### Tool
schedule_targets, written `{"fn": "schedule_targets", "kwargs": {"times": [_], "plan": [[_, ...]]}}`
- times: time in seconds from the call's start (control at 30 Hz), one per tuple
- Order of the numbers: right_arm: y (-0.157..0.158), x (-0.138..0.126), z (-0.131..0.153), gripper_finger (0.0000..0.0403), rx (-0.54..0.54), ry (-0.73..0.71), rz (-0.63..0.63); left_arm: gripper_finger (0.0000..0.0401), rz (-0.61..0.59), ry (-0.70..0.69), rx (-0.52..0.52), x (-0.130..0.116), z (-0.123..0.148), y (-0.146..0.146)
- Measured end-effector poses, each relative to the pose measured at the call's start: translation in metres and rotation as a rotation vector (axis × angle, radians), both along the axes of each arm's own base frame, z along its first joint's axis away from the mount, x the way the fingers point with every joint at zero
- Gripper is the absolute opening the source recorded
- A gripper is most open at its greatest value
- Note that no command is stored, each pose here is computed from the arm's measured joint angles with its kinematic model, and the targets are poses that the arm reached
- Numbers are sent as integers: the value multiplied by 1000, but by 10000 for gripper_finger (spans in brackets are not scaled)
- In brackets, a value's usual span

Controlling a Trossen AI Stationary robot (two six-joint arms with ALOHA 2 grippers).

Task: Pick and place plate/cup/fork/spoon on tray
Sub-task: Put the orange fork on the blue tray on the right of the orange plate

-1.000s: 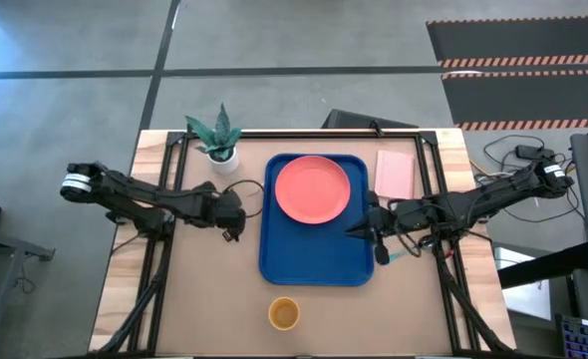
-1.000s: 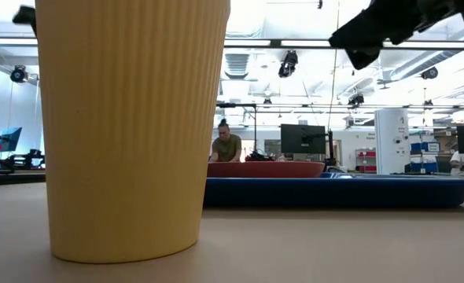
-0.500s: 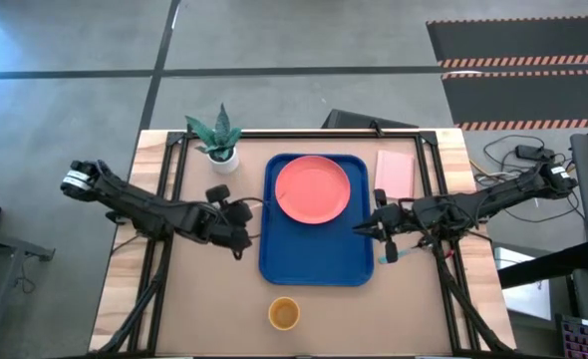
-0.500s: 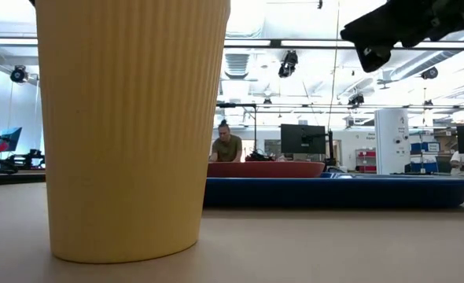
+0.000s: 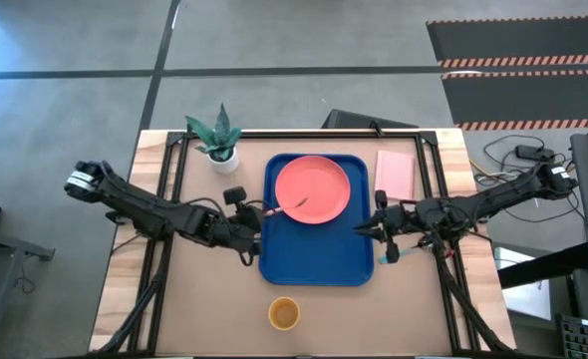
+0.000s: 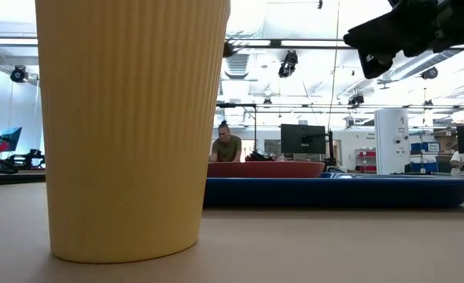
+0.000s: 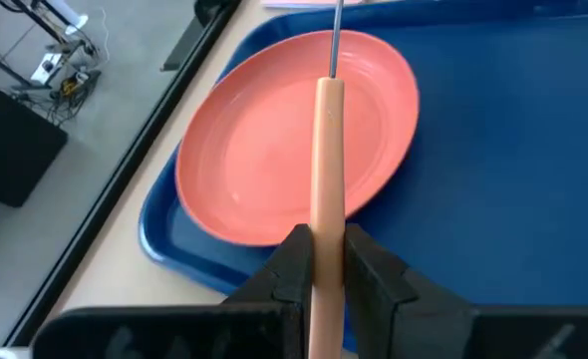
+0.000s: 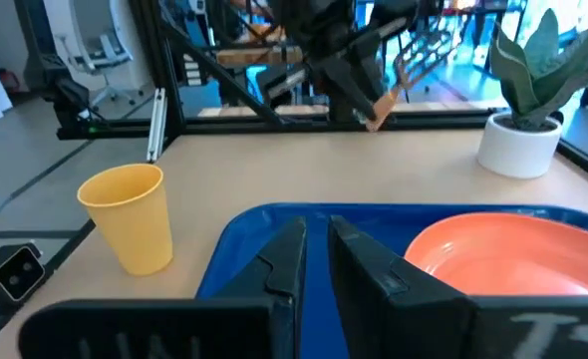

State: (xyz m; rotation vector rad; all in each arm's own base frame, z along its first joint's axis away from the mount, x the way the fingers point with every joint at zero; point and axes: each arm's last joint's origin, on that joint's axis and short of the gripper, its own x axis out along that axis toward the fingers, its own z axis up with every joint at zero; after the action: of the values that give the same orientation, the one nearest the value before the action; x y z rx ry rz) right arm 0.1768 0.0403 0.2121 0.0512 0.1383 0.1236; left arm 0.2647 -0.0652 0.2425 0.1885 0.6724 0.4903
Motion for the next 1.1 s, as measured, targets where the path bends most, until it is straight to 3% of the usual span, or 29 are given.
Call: {"fn": "schedule_targets", "kwargs": {"times": [0.3,1.1], "plan": [[-4,-14,-1,38,6,-74,1,19,-28,85,49,35,-4,-12],[-7,-28,-2,38,23,-113,-2,19,-172,344,220,70,-35,-31]]}}
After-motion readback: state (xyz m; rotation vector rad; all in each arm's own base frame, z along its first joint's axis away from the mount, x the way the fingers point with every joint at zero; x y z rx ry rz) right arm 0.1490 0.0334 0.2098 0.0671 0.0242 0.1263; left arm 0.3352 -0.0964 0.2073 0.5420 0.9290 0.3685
